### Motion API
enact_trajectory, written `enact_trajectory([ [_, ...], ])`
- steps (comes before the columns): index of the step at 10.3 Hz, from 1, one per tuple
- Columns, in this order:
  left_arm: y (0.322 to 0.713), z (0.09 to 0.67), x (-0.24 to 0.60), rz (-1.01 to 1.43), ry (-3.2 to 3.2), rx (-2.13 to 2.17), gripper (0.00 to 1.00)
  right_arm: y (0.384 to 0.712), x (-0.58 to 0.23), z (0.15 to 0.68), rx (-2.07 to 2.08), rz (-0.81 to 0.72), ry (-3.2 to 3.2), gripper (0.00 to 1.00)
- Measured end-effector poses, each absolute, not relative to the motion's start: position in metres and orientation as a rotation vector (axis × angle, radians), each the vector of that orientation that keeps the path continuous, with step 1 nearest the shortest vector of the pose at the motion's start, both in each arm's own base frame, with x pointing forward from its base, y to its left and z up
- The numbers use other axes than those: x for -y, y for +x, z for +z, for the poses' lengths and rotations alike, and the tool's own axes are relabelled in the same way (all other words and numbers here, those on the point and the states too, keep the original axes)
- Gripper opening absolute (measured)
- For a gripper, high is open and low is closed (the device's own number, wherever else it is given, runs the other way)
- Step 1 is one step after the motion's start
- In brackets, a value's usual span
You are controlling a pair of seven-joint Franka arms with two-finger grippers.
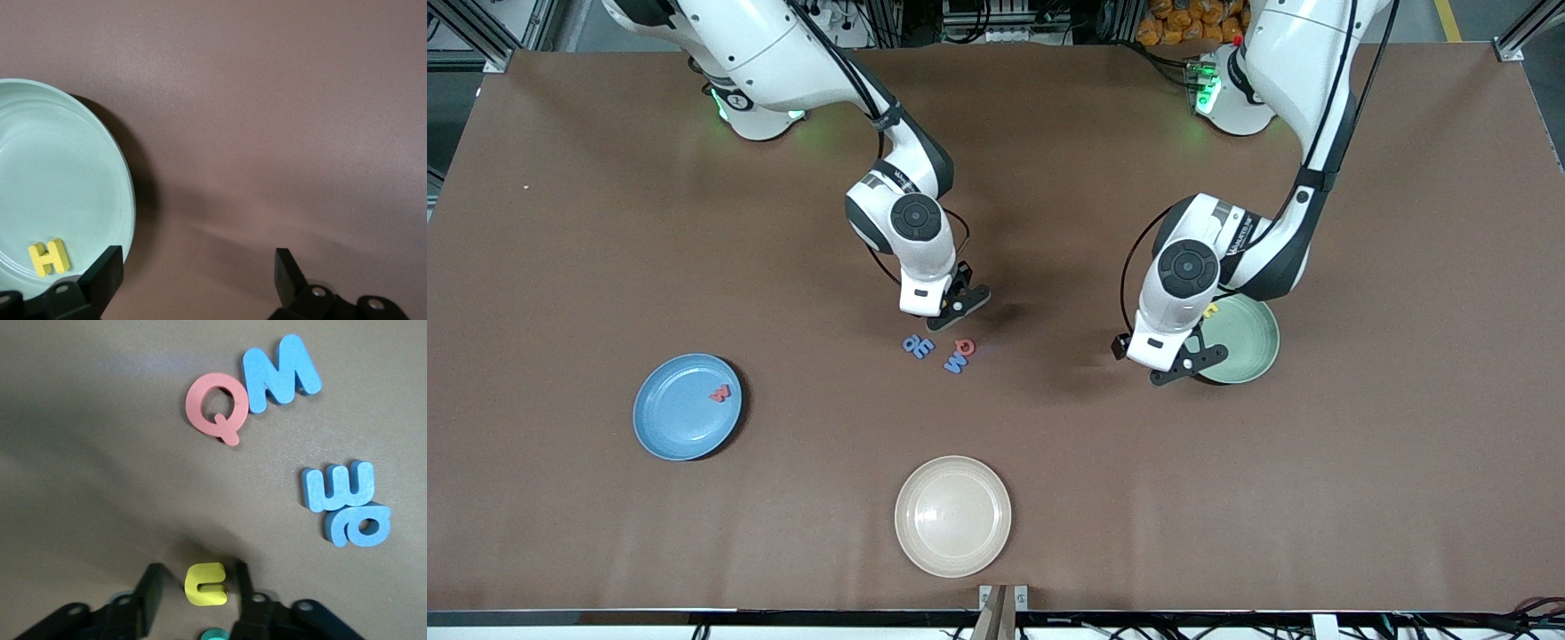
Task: Sort upper and lower case letters into plates
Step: 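Drop the yellow letter into the blue plate while the left gripper returns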
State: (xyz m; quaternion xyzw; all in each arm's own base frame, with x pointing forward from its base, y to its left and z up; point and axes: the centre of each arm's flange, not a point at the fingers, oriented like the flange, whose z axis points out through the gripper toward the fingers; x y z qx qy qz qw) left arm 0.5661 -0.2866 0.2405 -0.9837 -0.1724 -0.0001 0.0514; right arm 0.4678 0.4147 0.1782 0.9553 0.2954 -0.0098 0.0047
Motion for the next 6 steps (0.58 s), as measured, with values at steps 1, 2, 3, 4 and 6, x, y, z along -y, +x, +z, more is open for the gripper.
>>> enact_trajectory([
  [1,0.566,0.241,0.287,-0.002,-2.994,0.525,1.00,0.468,-0.415,0.179,-0.924,-0.029,2.993,0.27],
  [2,0.567,0.241,0.287,-0.003,-2.994,0.525,1.00,0.468,-0.415,0.179,-0.923,-0.029,2.993,0.27],
  [3,0.568,0.243,0.288,-0.008,-2.997,0.525,1.00,0.468,-0.414,0.180,-0.922,-0.028,2.993,0.27],
  [4,0.571,0.249,0.291,-0.025,-3.006,0.523,1.00,0.470,-0.413,0.182,-0.919,-0.020,2.995,0.27],
  [6,0.574,0.263,0.308,-0.062,-3.029,0.494,1.00,0.485,-0.405,0.205,-0.882,0.039,3.015,0.27],
])
